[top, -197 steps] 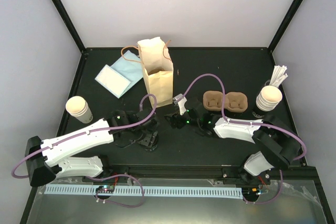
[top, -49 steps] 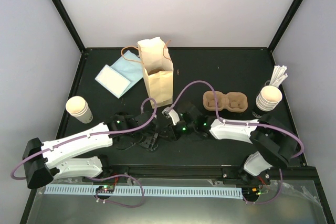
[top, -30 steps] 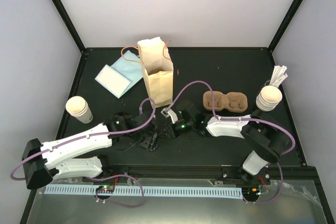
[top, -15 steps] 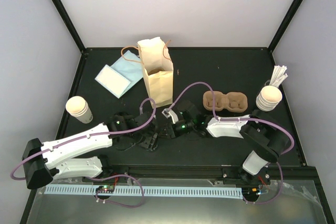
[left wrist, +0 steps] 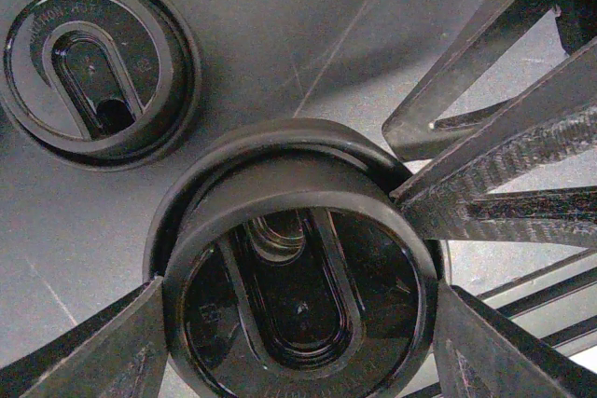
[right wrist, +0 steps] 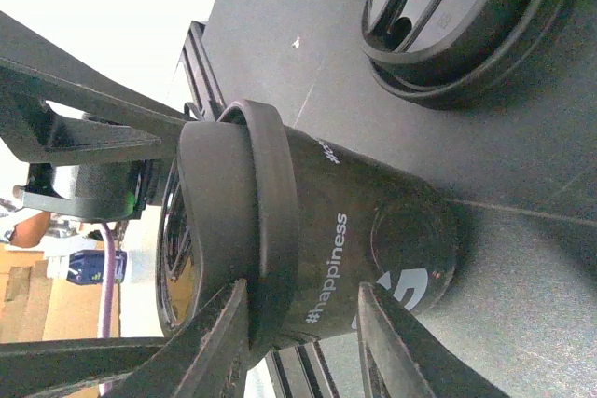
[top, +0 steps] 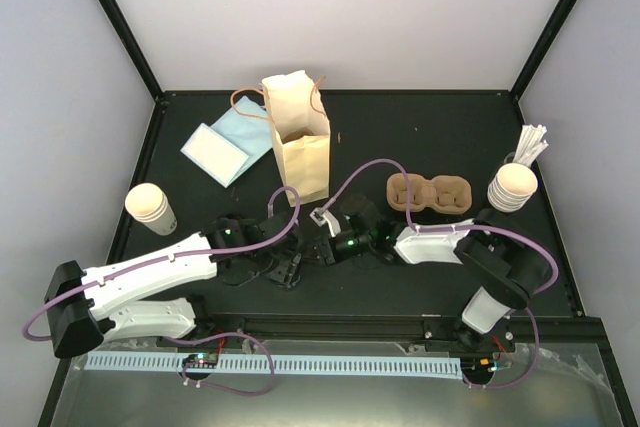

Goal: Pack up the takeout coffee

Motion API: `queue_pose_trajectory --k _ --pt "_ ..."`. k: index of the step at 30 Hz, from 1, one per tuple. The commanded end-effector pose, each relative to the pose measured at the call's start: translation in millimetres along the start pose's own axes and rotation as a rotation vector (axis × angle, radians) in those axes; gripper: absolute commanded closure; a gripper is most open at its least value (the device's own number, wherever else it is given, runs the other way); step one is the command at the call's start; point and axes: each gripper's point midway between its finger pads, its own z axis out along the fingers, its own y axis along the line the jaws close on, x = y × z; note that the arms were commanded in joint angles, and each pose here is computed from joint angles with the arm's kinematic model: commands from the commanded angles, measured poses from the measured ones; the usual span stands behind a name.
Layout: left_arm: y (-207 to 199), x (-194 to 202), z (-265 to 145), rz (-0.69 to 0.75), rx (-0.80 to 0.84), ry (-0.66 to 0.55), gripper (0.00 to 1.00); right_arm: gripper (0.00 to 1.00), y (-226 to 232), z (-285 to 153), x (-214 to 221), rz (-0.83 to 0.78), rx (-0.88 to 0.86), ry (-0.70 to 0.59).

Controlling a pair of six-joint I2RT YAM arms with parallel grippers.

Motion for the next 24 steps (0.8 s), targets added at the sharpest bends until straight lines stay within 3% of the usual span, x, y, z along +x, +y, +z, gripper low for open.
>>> queue_pose_trajectory --k 1,6,16,24 --pt "4 71 36 0.003 -0.011 0.327 0.29 0.65 -93 3 124 0.265 0.334 0.307" --pt "4 75 37 0.003 -0.004 0.341 0.29 0.65 -88 -4 100 0.211 0.393 0.224" --pt "10 75 34 0.008 -0.032 0.344 0.29 0.54 8 -29 2 -0.052 0.233 -0.024" --pt "11 74 28 0.009 -0.031 0.331 0.29 0.55 42 -42 -19 -0.124 0.12 -0.082"
